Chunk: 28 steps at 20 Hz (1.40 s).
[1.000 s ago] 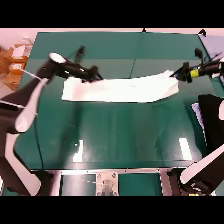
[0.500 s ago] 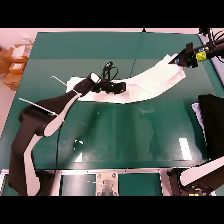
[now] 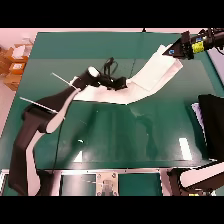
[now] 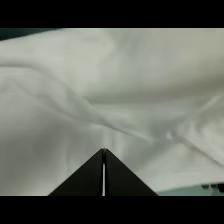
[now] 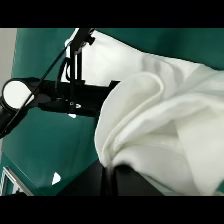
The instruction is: Fold the shirts.
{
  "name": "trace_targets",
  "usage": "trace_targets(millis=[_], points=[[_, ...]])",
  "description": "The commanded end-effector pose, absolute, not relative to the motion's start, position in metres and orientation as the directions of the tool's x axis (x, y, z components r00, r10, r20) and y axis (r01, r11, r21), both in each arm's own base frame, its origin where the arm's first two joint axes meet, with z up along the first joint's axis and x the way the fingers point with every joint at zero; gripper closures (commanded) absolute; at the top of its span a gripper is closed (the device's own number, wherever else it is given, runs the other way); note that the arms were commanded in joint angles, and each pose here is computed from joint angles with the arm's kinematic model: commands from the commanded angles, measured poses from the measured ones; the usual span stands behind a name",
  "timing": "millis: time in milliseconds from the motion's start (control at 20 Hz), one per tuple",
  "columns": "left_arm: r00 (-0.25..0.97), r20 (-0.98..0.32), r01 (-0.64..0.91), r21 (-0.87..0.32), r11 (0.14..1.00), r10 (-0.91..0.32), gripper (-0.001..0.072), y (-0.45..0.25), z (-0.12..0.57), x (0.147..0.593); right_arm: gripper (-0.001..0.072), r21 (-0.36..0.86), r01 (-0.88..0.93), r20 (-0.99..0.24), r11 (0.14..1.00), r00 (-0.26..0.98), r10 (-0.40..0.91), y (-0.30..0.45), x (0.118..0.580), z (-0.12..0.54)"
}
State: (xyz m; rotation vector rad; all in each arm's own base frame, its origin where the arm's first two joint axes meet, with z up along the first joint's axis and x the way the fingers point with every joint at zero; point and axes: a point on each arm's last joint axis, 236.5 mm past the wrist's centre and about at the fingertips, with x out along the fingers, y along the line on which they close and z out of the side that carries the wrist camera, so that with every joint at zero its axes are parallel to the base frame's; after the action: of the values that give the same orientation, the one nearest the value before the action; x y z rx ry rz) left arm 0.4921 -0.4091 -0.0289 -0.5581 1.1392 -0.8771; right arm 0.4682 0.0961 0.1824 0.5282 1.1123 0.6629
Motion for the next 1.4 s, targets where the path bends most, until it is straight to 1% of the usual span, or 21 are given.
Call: trace_targets(millis=[0,50,100,200,250,300,400,550,650,700,750,800,900,950,1050,1100,1150,1200,1250,1300,1350], points=[[-0.072,-0.591,0.399,-0.756,0.52,-0.804,0.0685,-0.338,0.017,0.466,0.0693,0.698,-0.236,-0.617,0.676,0.281,0.735,0.131,0.47,0.186],[-0.087,-0.631,0.387,-0.735,0.557,-0.771,0.0685,-0.304,0.026,0.465,0.0694,0.7,-0.252,-0.611,0.668,0.272,0.744,0.148,0.47,0.185],[-0.083,-0.69,0.375,-0.69,0.619,-0.719,0.0685,-0.262,0.032,0.464,0.0694,0.702,-0.274,-0.602,0.657,0.266,0.753,0.168,0.471,0.184],[-0.061,-0.812,0.35,-0.562,0.749,-0.581,0.0685,-0.178,0.038,0.461,0.0693,0.717,-0.29,-0.575,0.634,0.269,0.773,0.211,0.473,0.184],[-0.029,-0.848,0.315,-0.51,0.801,-0.528,0.0685,-0.143,0.043,0.462,0.0693,0.724,-0.306,-0.556,0.619,0.273,0.785,0.236,0.475,0.185],[0.023,-0.863,0.262,-0.482,0.836,-0.504,0.0684,-0.114,0.053,0.466,0.0693,0.731,-0.321,-0.534,0.602,0.28,0.798,0.264,0.477,0.184],[0.082,-0.863,0.202,-0.476,0.856,-0.499,0.0684,-0.077,0.067,0.468,0.0693,0.74,-0.35,-0.49,0.575,0.305,0.817,0.316,0.487,0.174],[0.119,-0.863,0.141,-0.474,0.869,-0.49,0.0685,-0.041,0.072,0.469,0.0692,0.766,-0.349,-0.427,0.54,0.351,0.833,0.401,0.501,0.133],[0.131,-0.863,0.124,-0.474,0.872,-0.488,0.0685,-0.031,0.072,0.47,0.0692,0.831,-0.304,-0.334,0.466,0.397,0.855,0.456,0.508,0.109],[0.131,-0.864,0.125,-0.471,0.873,-0.486,0.0685,-0.03,0.072,0.47,0.0692,0.847,-0.292,-0.303,0.443,0.421,0.855,0.478,0.509,0.094],[0.131,-0.864,0.133,-0.47,0.873,-0.486,0.0685,-0.03,0.072,0.47,0.0675,0.863,-0.273,-0.279,0.426,0.445,0.851,0.496,0.51,0.076],[0.131,-0.864,0.137,-0.47,0.872,-0.486,0.0685,-0.03,0.072,0.47,0.0523,0.883,-0.242,-0.267,0.402,0.446,0.854,0.514,0.505,0.056],[0.127,-0.865,0.165,-0.464,0.87,-0.485,0.0684,-0.03,0.072,0.469,0.0188,0.877,-0.274,-0.272,0.395,0.394,0.878,0.534,0.487,0.033],[0.117,-0.87,0.176,-0.457,0.872,-0.479,0.0685,-0.029,0.071,0.466,0.017,0.864,-0.315,-0.278,0.393,0.352,0.894,0.531,0.482,0.035],[0.1,-0.878,0.19,-0.446,0.875,-0.469,0.0685,-0.026,0.069,0.462,0.0171,0.861,-0.36,-0.265,0.36,0.287,0.921,0.491,0.493,0.063],[0.095,-0.879,0.195,-0.444,0.874,-0.468,0.0685,-0.026,0.069,0.461,0.0234,0.866,-0.366,-0.255,0.342,0.266,0.93,0.458,0.503,0.082],[0.092,-0.88,0.195,-0.444,0.875,-0.467,0.0685,-0.026,0.068,0.46,0.0328,0.868,-0.373,-0.248,0.327,0.245,0.937,0.426,0.51,0.098],[0.092,-0.88,0.195,-0.443,0.875,-0.466,0.0685,-0.025,0.068,0.461,0.0326,0.875,-0.361,-0.254,0.322,0.224,0.941,0.39,0.515,0.111],[0.092,-0.88,0.195,-0.443,0.875,-0.466,0.0685,-0.025,0.068,0.461,0.0308,0.875,-0.331,-0.297,0.352,0.206,0.932,0.356,0.517,0.112],[0.091,-0.88,0.195,-0.444,0.875,-0.466,0.0685,-0.026,0.068,0.46,0.0308,0.861,-0.283,-0.385,0.424,0.185,0.904,0.318,0.516,0.102],[0.088,-0.88,0.195,-0.444,0.874,-0.467,0.0684,-0.026,0.068,0.46,0.0304,0.826,-0.227,-0.489,0.516,0.167,0.856,0.282,0.514,0.085]])
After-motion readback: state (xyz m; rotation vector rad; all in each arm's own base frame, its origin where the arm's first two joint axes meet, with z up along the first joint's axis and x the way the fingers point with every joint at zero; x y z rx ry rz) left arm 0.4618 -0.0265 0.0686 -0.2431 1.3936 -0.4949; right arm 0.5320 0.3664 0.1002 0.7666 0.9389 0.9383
